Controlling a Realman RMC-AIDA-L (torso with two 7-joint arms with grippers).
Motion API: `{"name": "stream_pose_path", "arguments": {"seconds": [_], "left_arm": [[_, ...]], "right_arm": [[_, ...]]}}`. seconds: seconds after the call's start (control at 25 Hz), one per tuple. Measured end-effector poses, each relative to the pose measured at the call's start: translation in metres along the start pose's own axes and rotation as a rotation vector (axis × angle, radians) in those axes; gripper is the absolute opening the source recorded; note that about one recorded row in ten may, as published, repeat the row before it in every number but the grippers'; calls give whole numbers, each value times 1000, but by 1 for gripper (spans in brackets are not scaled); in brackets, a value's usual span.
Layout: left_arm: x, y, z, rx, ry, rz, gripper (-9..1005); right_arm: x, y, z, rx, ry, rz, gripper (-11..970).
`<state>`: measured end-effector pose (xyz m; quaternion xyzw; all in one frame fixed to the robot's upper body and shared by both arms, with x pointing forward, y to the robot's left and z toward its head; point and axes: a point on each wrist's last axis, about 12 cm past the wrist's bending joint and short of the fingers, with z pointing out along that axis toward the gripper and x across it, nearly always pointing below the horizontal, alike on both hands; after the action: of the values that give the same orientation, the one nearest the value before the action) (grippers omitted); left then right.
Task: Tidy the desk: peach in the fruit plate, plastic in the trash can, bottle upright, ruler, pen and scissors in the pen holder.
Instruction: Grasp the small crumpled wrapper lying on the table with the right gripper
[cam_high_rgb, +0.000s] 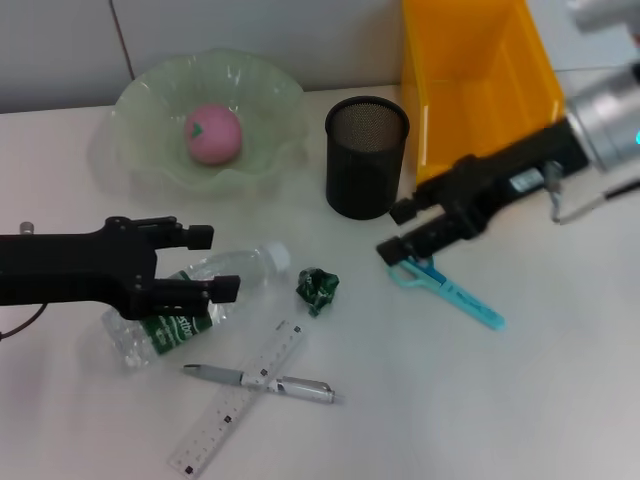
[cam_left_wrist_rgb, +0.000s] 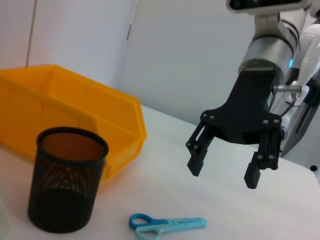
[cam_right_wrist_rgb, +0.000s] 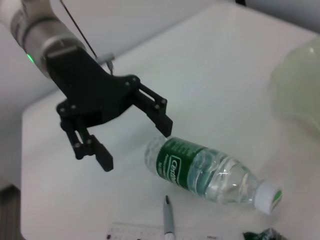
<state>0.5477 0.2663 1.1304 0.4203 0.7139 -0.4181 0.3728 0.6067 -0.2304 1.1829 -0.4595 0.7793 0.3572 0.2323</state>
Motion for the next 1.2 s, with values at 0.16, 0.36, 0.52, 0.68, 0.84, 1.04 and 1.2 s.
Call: {"name": "stream_pose_path", "arguments": {"seconds": [0.16, 0.36, 0.52, 0.68, 0.84, 1.04, 1.2], "left_arm": [[4, 3, -9, -29, 7, -15, 842], [6, 6, -20, -63, -6, -27, 842], [7, 5, -23, -68, -10, -31, 842], [7, 6, -25, -70, -8, -38, 842], [8, 6, -26, -70, -7, -44, 842], [9, 5, -26, -67, -7, -50, 842], [9, 5, -26, -67, -7, -53, 842]], "right_arm": [[-31, 0, 27, 41, 157, -61, 671], [-44, 6, 59, 64, 252, -122, 670], [-45, 6, 75, 105, 280, -158, 669], [-44, 6, 90, 142, 299, -202, 667], [-40, 3, 99, 172, 304, -211, 666], [-38, 0, 108, 188, 298, -224, 665], [-35, 1, 116, 193, 297, -243, 664]]}}
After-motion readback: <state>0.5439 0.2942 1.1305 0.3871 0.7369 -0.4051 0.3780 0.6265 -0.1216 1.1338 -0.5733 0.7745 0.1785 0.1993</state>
